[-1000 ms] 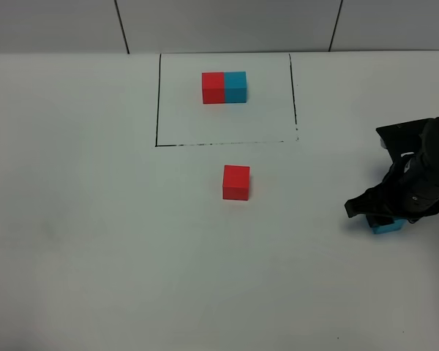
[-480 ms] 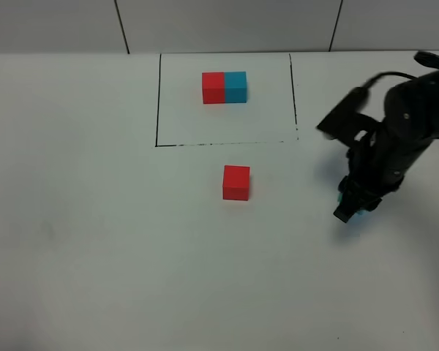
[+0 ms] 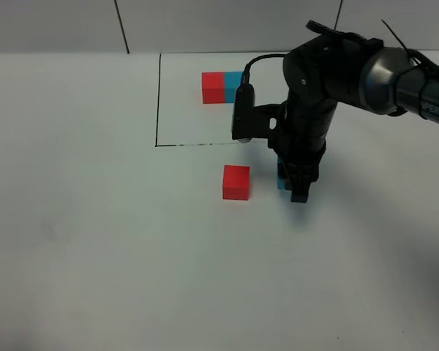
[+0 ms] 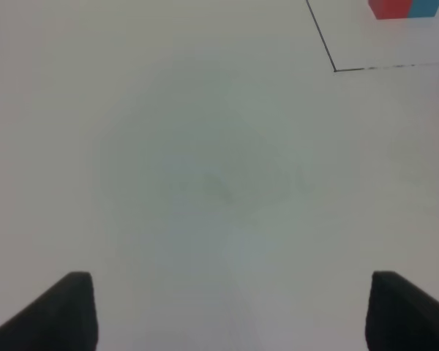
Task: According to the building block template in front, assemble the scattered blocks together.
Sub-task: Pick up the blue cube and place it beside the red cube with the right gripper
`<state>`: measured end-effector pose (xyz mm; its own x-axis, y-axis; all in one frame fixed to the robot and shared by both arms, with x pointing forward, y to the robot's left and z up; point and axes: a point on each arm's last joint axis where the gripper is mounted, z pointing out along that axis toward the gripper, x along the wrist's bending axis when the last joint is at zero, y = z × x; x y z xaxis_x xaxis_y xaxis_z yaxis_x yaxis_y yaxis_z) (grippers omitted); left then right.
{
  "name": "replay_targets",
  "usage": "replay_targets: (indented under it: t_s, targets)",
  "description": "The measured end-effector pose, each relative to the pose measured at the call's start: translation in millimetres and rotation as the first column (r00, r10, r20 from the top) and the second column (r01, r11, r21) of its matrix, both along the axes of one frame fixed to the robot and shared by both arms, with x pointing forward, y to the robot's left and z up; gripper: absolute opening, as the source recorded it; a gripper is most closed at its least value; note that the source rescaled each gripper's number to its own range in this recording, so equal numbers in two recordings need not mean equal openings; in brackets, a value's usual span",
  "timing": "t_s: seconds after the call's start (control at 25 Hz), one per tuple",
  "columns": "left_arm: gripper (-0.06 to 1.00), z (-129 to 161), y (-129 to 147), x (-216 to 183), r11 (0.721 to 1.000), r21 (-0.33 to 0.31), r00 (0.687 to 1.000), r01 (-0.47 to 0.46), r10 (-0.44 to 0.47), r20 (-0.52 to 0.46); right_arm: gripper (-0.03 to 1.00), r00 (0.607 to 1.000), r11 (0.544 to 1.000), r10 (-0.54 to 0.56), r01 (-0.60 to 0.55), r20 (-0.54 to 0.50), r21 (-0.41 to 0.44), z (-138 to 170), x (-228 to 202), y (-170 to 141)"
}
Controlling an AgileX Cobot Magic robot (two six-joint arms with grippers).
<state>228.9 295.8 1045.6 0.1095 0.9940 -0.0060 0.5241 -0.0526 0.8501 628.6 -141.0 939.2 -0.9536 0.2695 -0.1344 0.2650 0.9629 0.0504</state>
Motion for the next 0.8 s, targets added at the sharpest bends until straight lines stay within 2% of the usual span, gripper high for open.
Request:
replay_targets:
  t_s: [0.44,0.8]
  targets:
    - [0.61,0,0,0,1.0,0.0,1.0,0.0,0.0,0.0,0.0,0.999,0.998,-0.036,0.037,-0.034,0.049,-18,8,14]
    - [0.61,0,0,0,1.0,0.0,1.0,0.0,0.0,0.0,0.0,0.998,0.997,-0.047,0.05,-0.042,0.055,-38,12,17]
